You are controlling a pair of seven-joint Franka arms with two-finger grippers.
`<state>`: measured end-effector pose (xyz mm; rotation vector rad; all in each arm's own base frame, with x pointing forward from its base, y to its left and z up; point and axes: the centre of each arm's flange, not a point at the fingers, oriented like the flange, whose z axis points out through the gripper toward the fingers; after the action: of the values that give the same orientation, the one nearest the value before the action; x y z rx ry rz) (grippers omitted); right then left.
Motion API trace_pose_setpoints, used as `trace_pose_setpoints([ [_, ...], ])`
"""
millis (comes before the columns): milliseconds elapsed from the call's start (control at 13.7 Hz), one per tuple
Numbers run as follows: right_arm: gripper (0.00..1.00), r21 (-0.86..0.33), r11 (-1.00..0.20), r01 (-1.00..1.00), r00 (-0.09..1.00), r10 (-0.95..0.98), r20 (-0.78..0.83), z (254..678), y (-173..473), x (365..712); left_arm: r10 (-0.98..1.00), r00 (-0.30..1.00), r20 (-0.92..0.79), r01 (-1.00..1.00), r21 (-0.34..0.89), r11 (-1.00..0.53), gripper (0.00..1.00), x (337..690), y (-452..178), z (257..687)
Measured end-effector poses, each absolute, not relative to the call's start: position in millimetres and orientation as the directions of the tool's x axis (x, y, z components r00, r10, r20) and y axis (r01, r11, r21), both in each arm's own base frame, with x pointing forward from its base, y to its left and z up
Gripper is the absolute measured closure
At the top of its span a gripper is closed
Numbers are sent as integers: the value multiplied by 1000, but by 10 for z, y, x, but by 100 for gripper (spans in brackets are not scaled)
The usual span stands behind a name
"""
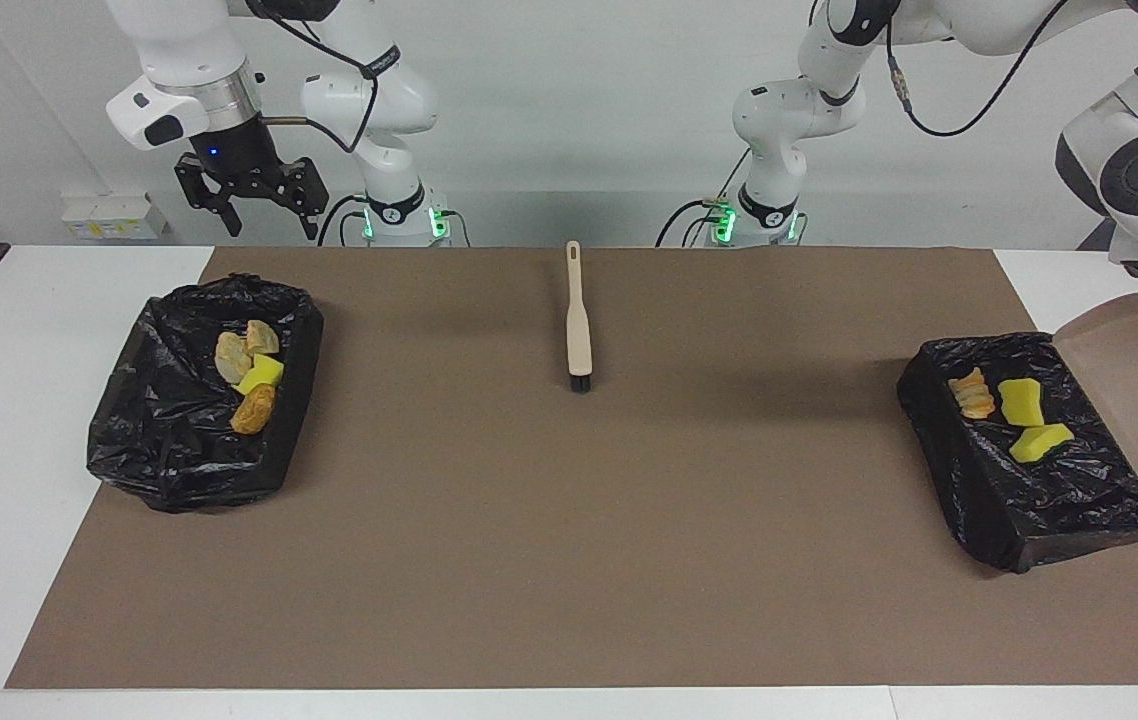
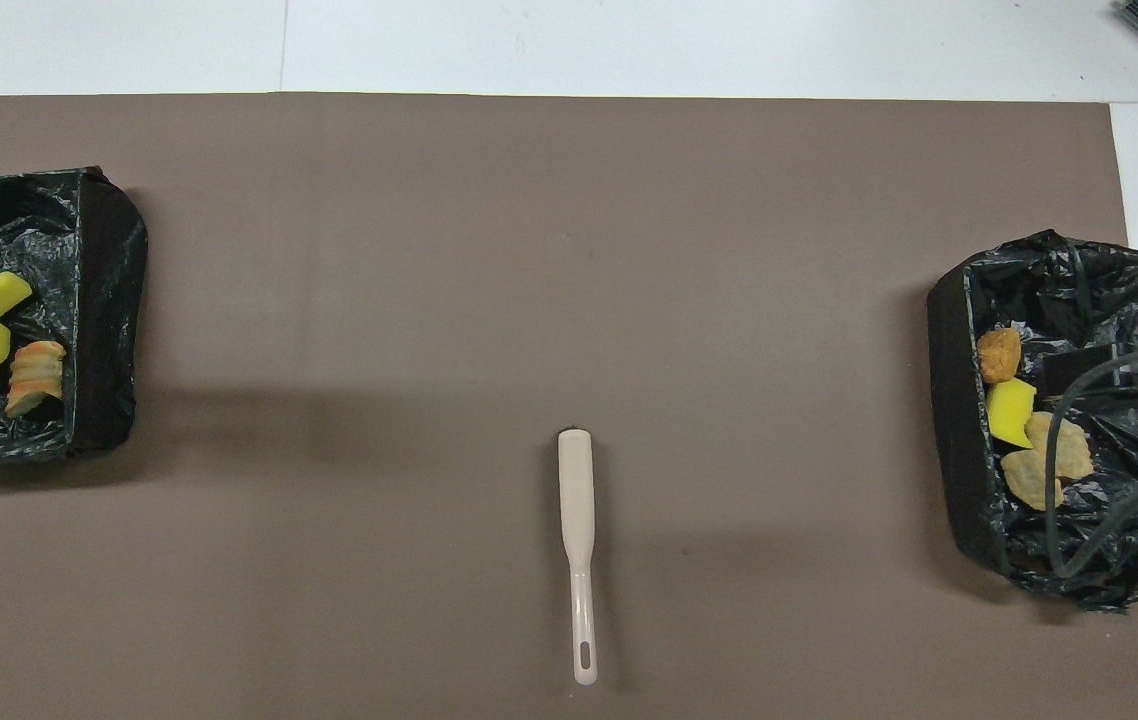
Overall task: Sweep and dump trash in bin
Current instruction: 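Lift the emptied dustpan out of the bag with the left gripper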
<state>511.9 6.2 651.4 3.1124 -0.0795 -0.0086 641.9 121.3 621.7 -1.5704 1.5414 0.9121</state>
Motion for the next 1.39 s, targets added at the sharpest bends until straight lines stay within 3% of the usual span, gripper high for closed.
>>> trace_pose_setpoints([
  [366,0,25,-997,-71,997,-71,-13,6473,-38,5162,-615,-13,-788,-1000,14,2,68,6310,289,6118],
  [879,0,27,-997,-77,997,-77,-20,6444,2,5107,-872,123,-475,-990,8,-144,68,6194,-239,5776],
  [1392,0,27,-997,-77,997,-77,-20,6443,4,5107,-852,421,-312,-896,7,-445,68,6036,-926,5252],
])
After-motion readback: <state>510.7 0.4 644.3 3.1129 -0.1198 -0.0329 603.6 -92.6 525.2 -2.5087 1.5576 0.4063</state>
